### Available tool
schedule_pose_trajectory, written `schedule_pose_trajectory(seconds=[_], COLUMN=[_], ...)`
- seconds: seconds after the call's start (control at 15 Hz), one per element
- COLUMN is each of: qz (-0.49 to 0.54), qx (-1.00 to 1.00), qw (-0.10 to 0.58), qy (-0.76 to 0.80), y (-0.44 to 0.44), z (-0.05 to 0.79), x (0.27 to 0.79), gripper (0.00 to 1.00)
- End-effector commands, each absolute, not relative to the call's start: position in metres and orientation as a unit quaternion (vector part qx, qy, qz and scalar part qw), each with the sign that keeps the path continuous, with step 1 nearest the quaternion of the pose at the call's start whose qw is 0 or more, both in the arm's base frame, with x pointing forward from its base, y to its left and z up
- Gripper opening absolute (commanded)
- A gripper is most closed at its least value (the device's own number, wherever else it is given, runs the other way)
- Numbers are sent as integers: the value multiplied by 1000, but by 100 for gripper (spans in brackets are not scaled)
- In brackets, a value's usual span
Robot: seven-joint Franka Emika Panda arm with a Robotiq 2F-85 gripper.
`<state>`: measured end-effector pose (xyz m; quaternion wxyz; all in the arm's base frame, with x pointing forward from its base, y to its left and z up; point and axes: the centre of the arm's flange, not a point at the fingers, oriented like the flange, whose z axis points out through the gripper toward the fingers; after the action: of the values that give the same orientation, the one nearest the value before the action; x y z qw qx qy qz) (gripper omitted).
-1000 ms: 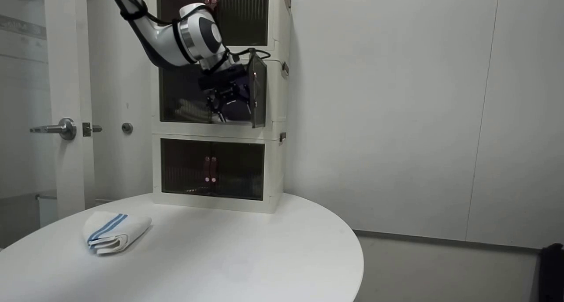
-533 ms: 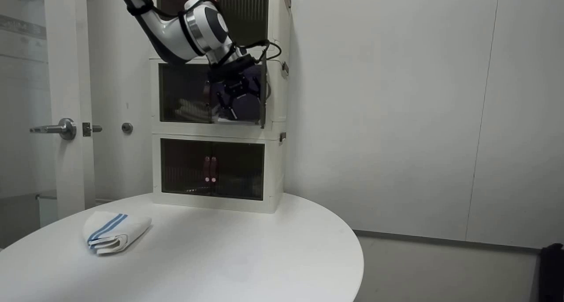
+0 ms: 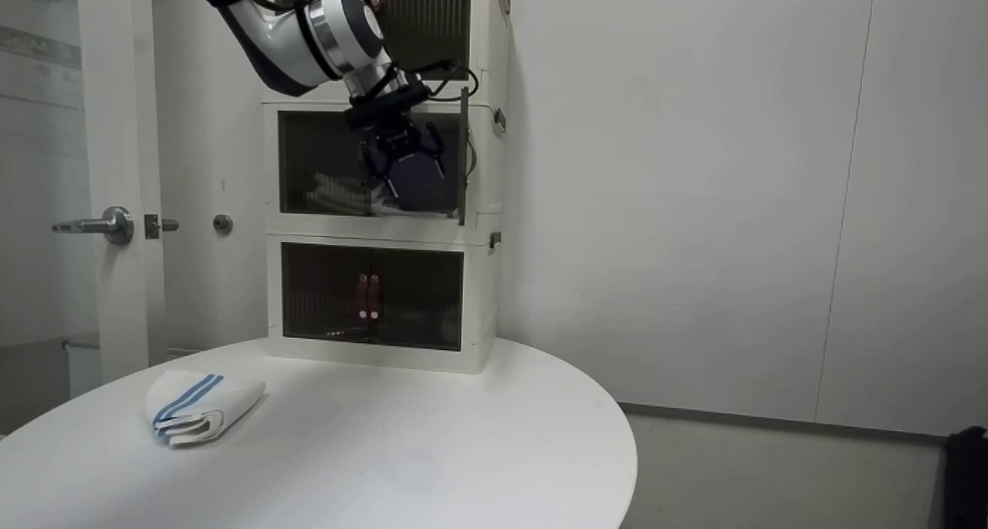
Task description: Take the towel from the middle drawer
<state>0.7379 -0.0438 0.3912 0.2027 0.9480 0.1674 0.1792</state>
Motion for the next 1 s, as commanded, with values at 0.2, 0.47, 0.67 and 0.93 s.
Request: schedule_pose_trajectory(seconds=[0.2, 0.47, 0.67, 0.93], qz=[190, 206, 225, 239], qx=[945, 941, 942, 947], qw=[209, 220, 210, 191], qy=[166, 153, 134, 100], y=[-29, -27, -21, -17], z=[380, 370, 362, 345], x=[770, 779, 783, 783], gripper=[100, 100, 100, 100])
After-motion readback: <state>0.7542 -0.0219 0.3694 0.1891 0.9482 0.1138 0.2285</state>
